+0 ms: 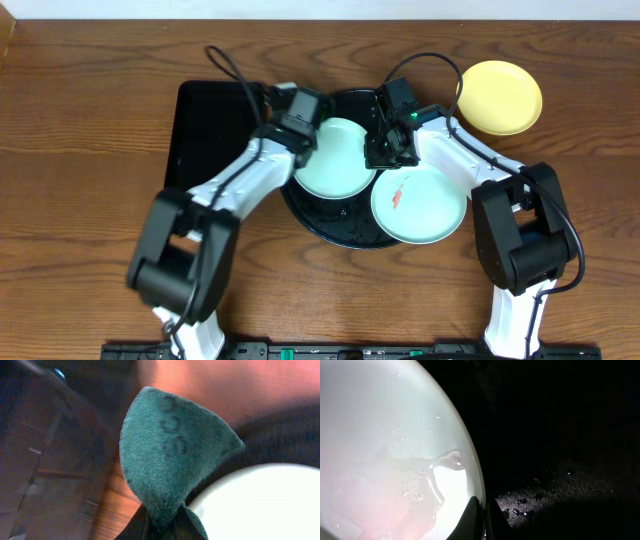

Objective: Clean dirty plates on tray and stack at the side
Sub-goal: 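Hold the plate rim with the right gripper and scrub it with the sponge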

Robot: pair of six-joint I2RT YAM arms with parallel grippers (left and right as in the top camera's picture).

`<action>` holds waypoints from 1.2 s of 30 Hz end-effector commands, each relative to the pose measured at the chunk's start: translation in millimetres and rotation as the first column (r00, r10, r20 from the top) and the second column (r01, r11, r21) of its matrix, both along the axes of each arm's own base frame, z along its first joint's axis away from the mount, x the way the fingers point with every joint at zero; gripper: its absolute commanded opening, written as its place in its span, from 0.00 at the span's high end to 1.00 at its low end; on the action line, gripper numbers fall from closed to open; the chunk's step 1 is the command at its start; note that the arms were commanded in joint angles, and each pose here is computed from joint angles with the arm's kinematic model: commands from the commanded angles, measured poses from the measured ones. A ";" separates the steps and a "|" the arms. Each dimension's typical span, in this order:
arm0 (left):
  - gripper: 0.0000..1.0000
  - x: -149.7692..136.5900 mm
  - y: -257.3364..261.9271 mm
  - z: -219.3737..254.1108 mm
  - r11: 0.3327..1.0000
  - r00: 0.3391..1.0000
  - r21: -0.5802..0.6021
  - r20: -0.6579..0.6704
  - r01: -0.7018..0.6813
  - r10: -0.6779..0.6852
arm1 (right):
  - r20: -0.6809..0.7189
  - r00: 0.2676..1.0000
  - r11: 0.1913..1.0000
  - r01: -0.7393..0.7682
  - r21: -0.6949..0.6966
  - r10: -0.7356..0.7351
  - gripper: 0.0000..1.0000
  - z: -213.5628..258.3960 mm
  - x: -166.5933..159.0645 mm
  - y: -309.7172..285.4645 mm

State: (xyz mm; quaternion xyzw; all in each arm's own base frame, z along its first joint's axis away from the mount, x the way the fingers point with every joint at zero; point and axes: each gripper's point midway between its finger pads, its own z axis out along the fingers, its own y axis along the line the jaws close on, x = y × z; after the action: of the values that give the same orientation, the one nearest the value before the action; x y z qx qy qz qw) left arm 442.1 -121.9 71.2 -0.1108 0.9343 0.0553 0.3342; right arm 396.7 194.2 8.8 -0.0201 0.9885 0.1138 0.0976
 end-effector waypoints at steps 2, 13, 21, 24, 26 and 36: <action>0.91 4.7 -15.9 34.4 0.989 0.998 -0.139 0.054 0.049 -0.042 | 0.001 1.000 0.996 0.028 -0.082 -0.028 0.99 -6.0 -0.4 -19.8; 0.92 -32.3 -79.2 1.3 0.897 0.983 -0.432 -0.102 0.095 -0.153 | 0.003 1.000 0.996 0.028 -0.081 -0.028 0.98 -5.9 0.1 -19.5; 0.92 -43.6 -69.7 -60.5 0.941 0.967 -0.335 -0.224 0.041 -0.121 | 0.002 1.000 0.996 0.028 -0.081 -0.028 0.98 -5.9 -0.2 -19.6; 0.92 -46.6 -52.8 -81.5 0.970 0.963 -0.243 -0.260 0.011 -0.076 | -0.003 1.000 0.996 0.027 -0.083 -0.027 0.98 -6.2 -1.3 -20.0; 0.91 -48.8 -41.6 -86.2 0.983 0.962 -0.186 -0.271 -0.009 -0.042 | -0.005 1.000 0.996 0.017 -0.087 -0.017 0.98 -6.4 -2.1 -20.4; 0.92 -35.2 -1.1 -63.5 0.998 0.984 0.063 -0.180 0.007 0.004 | -0.005 1.000 0.996 0.013 -0.090 -0.013 0.99 -6.6 -2.5 -21.0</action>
State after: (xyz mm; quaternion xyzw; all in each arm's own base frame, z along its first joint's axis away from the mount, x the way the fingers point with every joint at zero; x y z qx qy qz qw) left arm 403.0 -181.0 12.6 -0.0908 0.9694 -0.0382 0.2249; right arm 396.6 192.6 8.8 -0.0197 0.9890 0.1096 0.0974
